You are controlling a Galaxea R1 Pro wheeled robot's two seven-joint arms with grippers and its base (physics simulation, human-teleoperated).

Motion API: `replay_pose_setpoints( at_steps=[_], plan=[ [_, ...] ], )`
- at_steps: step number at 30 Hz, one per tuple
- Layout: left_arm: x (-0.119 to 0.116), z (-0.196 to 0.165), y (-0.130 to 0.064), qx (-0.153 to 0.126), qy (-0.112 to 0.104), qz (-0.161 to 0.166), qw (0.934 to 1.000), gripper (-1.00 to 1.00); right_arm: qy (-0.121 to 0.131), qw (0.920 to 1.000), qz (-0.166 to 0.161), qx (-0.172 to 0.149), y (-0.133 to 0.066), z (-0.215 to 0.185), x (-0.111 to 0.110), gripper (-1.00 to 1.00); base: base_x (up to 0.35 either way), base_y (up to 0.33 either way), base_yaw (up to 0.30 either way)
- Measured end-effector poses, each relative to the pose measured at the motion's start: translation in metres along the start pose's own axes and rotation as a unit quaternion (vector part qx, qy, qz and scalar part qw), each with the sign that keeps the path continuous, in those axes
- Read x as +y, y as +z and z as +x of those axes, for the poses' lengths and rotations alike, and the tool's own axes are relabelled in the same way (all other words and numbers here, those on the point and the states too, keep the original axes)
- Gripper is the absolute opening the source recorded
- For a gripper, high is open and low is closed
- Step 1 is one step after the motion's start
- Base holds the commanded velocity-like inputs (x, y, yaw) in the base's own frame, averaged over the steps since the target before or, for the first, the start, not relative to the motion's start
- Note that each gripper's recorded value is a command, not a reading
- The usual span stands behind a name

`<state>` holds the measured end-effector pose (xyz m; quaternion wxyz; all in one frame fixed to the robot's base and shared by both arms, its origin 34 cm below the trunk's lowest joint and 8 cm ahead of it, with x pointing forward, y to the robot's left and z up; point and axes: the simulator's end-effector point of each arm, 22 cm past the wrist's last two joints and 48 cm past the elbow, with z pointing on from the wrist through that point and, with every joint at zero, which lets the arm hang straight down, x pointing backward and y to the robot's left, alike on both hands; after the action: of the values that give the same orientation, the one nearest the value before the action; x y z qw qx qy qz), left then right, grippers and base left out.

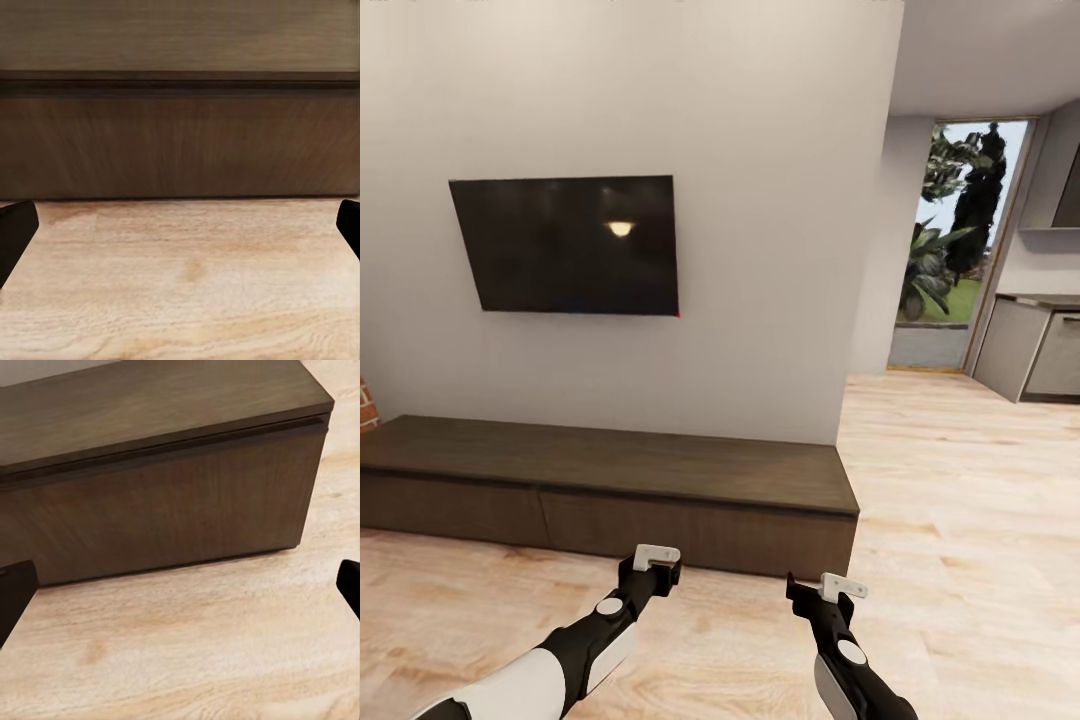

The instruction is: Place each of the two pumpkins and all three candles from the living room inside a cabinet in the living room (use any cabinet), then make sure every cabinet is closed, and position the cauldron so it is next to a table in the living room.

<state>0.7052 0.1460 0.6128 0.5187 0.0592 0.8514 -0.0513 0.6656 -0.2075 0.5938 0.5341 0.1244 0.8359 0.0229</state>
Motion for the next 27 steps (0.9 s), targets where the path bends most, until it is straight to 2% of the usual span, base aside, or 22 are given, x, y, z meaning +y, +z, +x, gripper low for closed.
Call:
replay_pose_setpoints(
  at_steps=[27],
  plan=[
    [-0.001,-0.049,-0.018,0.0,0.0,0.0,1.0,1.0,0.0,1.0,0.001,0.001,-0.016,-0.048,0.009,1.0,0.0,0.0,0.0]
  ],
)
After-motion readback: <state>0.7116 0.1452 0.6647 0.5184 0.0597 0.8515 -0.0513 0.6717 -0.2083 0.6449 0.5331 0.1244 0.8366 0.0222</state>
